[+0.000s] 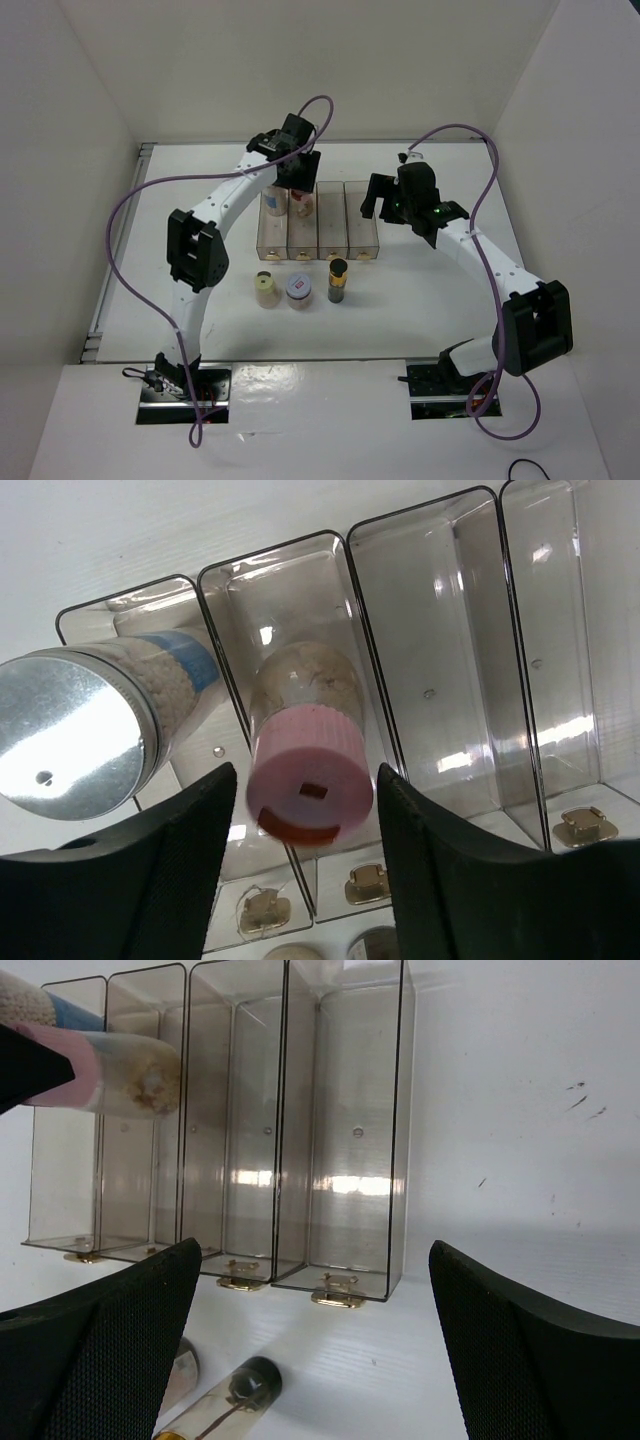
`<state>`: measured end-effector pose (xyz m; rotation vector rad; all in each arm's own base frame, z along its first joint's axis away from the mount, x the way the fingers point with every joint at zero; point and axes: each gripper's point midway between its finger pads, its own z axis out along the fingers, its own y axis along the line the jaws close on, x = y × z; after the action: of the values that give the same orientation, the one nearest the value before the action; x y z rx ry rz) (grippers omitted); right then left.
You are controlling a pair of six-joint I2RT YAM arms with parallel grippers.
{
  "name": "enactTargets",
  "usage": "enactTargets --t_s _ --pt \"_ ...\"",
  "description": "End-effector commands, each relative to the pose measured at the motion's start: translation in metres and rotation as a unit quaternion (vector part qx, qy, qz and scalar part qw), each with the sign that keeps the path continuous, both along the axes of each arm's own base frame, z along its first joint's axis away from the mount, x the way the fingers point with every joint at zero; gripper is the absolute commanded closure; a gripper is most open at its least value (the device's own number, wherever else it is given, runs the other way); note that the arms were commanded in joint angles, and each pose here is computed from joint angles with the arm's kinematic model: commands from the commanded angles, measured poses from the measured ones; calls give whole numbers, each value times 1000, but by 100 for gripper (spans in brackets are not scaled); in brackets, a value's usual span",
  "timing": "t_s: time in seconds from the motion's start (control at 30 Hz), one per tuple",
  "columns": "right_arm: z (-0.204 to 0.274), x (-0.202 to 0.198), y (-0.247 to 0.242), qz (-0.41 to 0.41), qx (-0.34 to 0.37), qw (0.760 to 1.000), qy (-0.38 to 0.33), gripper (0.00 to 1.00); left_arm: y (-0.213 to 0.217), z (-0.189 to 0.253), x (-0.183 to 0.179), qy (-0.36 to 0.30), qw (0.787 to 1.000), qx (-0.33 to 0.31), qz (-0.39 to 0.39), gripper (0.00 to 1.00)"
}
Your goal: Organize the condiment bottles
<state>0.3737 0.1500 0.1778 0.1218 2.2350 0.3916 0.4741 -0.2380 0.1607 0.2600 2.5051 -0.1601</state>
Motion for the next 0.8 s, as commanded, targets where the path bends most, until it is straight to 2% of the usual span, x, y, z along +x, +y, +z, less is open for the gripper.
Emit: enactTargets --t_s 0.0,0.13,0.2,0.33,0.57,0.6,0.7,0.77 --pt "4 5 1 0 10 1000 -10 1 -12 1 7 -16 1000 1 -10 33" --pt "4 5 1 0 10 1000 -10 1 -15 5 5 -20 1000 7 -16 22" --pt "4 5 1 0 10 1000 -10 1 -17 7 3 -22 1000 12 -16 13" --pt "17 0 -1 0 16 1000 -27 1 -17 47 -3 -51 999 12 -14 7" --pt "28 -3 -1 -2 25 999 -39 1 -18 115 -37 -100 995 -2 -17 4" --pt "28 -3 -1 -2 25 999 -40 1 -12 108 -43 -90 996 5 -9 4" --pt "31 -6 0 0 35 998 -47 1 6 135 -67 -112 994 1 15 4" --pt "36 -6 7 26 39 997 -57 1 19 117 -85 -85 996 12 29 4"
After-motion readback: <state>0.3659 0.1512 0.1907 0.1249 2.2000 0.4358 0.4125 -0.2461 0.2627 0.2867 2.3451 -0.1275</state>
